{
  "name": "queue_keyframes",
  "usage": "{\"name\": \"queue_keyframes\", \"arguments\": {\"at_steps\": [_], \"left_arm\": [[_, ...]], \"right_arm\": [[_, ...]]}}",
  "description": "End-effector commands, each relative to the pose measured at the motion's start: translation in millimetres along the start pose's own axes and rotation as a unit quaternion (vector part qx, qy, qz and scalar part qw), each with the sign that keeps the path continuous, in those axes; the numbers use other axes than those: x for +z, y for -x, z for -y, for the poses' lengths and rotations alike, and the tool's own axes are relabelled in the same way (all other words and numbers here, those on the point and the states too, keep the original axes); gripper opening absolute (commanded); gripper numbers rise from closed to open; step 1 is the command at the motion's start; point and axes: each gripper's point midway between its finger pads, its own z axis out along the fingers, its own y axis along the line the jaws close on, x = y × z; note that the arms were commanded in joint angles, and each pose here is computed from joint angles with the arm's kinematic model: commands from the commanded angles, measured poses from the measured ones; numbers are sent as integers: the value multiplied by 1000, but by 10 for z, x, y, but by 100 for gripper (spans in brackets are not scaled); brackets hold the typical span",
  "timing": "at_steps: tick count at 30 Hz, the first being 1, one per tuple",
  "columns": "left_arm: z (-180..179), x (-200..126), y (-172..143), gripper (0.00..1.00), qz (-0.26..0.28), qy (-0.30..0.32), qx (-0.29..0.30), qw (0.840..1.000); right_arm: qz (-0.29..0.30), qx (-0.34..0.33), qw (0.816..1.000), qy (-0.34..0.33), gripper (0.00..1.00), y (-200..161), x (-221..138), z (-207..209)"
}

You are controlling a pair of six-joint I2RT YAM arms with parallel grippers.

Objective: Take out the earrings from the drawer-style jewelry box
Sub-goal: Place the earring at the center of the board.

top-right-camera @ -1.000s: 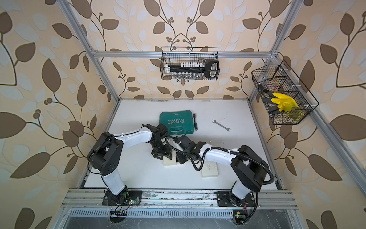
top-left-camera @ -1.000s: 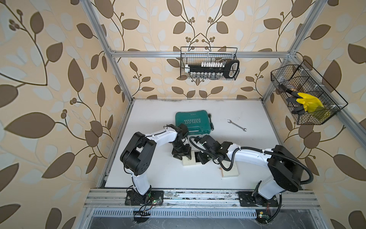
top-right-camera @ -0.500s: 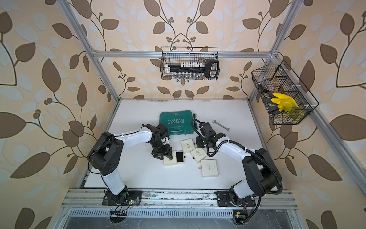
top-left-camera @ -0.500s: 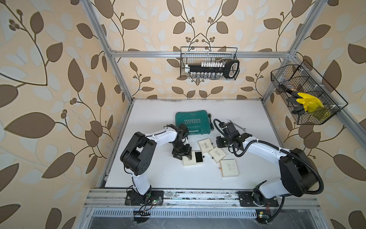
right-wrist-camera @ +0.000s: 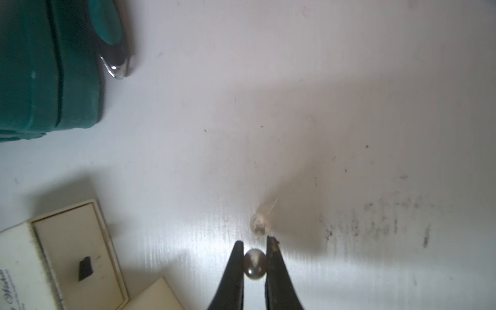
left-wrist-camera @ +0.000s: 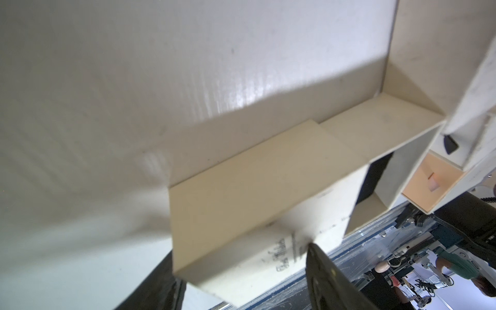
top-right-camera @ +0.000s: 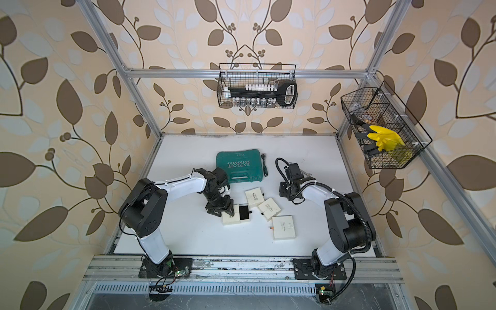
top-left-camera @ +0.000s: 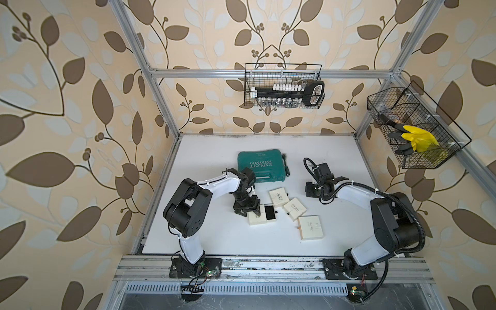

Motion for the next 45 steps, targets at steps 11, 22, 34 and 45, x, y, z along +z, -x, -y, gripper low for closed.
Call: {"name": "queue_keyframes", "arguments": {"at_steps": [11,22,34,45], "left_arm": [[23,50,-70,75,-17,-6,13,1000],[106,15,-65,76,-12,-25,21,999],[166,-11,-78,77,-9,-43,24,999],[147,-36,-82,77,-5,-34,23,999]], "right_arm": [[-38,16,999,-16,19,-179,149,118],[-3,14,1000,8,31,-33,-99,3],[-1,-164,978,128,32,-612,-682,-1108],[-41,-209,969,124,30,-1078,-449,-1401]]}}
